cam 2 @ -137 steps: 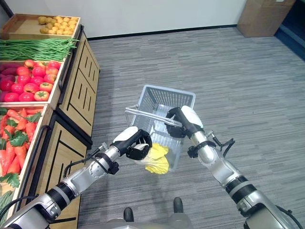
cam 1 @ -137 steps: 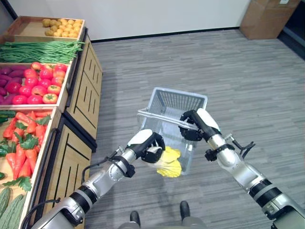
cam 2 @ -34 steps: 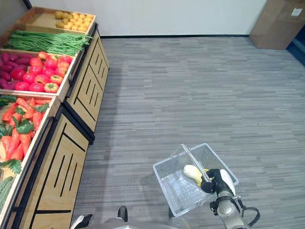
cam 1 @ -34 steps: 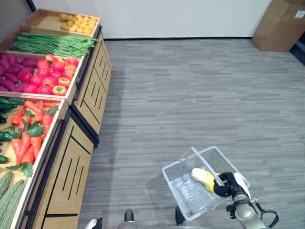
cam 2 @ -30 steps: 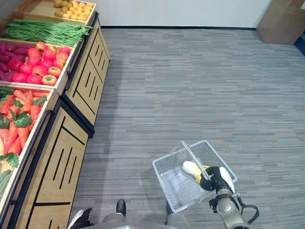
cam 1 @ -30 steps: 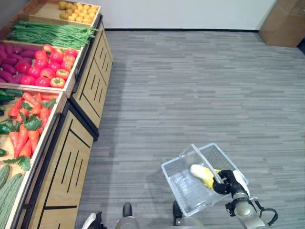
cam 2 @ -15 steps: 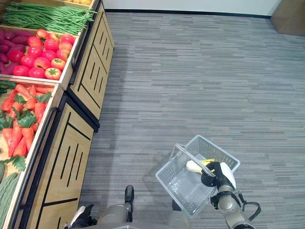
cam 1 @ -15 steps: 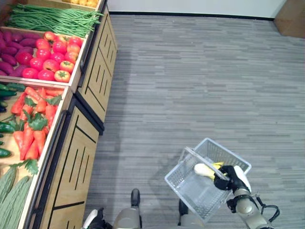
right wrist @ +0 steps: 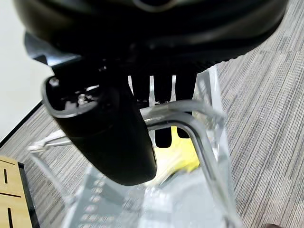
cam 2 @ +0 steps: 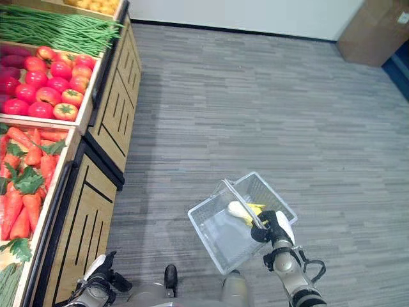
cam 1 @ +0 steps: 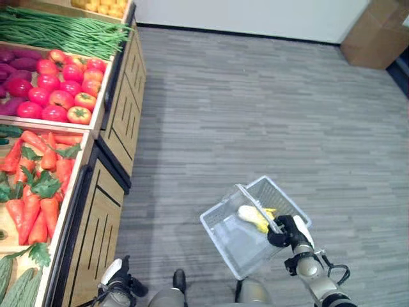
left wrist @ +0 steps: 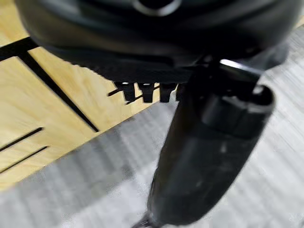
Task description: Get the vegetables into the basket
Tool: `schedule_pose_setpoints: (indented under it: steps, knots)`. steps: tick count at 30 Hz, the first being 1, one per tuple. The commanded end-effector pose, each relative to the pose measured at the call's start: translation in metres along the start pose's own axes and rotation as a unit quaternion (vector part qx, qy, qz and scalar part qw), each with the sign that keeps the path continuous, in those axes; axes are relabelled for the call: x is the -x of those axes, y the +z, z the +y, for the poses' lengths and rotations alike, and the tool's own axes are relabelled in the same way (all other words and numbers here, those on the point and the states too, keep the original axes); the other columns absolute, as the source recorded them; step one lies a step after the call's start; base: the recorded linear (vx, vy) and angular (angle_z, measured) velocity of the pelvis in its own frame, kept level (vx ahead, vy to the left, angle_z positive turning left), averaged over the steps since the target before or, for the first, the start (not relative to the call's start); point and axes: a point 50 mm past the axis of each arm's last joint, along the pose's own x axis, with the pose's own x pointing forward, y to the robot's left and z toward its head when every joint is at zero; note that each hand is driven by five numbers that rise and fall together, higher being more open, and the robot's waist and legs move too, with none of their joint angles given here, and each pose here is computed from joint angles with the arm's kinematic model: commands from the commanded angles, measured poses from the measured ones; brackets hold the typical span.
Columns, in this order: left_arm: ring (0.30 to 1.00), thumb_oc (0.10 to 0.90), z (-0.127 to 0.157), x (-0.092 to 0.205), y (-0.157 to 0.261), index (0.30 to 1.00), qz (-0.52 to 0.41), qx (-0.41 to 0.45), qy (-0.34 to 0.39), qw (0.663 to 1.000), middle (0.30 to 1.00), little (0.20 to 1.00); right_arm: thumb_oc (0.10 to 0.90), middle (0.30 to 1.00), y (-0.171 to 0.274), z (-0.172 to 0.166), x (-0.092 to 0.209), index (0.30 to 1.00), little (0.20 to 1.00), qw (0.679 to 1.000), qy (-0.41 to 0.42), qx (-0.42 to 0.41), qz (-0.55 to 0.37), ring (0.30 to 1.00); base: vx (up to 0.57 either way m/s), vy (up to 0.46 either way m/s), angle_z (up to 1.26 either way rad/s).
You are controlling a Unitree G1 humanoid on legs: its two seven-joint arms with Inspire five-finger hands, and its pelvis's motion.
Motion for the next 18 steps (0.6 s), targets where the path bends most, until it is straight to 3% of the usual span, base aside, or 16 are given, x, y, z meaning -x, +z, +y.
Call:
schedule_pose_setpoints:
  steps: [1, 18]
  knots:
    - [1.0, 0.9, -0.004, 0.002, -0.003, 1.0, 0.005, -0.012, -0.001, 1.0, 1.0, 1.0, 0.4, 0.3, 0.047, -0.05, -0.013, 0.3, 0.3, 0.989, -0.087, -0.016, -0.118, 0.3, 0.3, -0.071, 0.32]
    - [1.0, 0.9, -0.017, 0.006, -0.005, 1.0, 0.02, 0.002, -0.015, 1.0, 1.0, 1.0, 0.4, 0.3, 0.026, -0.06, -0.002, 0.3, 0.3, 0.991, -0.093, -0.006, -0.099, 0.3, 0.19, -0.156, 0.22]
